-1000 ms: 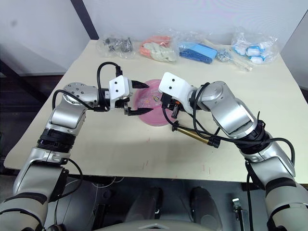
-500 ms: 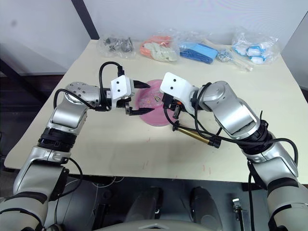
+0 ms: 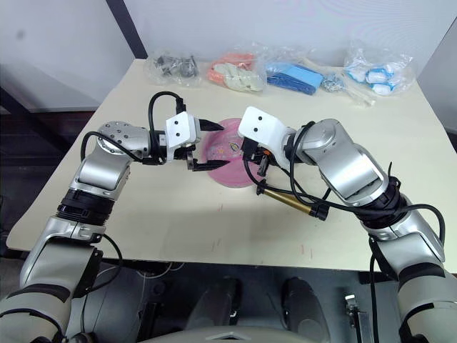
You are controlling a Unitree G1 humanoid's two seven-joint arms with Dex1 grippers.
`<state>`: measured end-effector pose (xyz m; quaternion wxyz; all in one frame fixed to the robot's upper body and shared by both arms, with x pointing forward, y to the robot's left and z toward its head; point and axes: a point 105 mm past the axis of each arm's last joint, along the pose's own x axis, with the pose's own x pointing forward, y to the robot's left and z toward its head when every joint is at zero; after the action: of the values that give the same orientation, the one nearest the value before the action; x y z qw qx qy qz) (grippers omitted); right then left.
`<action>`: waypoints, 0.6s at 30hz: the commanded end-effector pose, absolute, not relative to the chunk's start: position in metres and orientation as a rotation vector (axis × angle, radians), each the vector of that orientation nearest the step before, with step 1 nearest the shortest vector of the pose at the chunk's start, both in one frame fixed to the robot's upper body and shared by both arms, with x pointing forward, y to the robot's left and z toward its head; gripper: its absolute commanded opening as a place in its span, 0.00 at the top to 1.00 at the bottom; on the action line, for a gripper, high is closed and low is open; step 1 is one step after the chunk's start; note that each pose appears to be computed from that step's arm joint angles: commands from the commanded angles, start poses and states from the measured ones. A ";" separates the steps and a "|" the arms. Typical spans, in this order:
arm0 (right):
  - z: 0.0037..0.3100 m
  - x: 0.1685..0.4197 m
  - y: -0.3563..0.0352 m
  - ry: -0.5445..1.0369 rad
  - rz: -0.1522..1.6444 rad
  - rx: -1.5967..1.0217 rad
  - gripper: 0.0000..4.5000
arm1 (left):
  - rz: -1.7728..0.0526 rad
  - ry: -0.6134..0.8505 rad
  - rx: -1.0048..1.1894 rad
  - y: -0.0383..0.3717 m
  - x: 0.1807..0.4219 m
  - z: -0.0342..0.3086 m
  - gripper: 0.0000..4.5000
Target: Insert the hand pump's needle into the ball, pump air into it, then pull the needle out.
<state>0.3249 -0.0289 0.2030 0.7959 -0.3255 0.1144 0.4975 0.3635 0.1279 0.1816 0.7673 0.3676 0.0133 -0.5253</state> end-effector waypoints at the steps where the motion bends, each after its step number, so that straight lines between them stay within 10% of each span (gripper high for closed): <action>1: 0.258 0.302 -0.019 0.010 1.110 -0.763 0.92 | -1.001 0.416 0.806 0.181 0.369 0.110 0.00; 18: 0.260 0.300 -0.024 0.021 1.105 -0.765 0.92 | -1.004 0.416 0.813 0.181 0.369 0.109 0.00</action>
<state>0.3162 -0.0306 0.2182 0.7890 -0.3415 0.0937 0.5021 0.3670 0.1346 0.1814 0.7742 0.3733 0.0199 -0.5107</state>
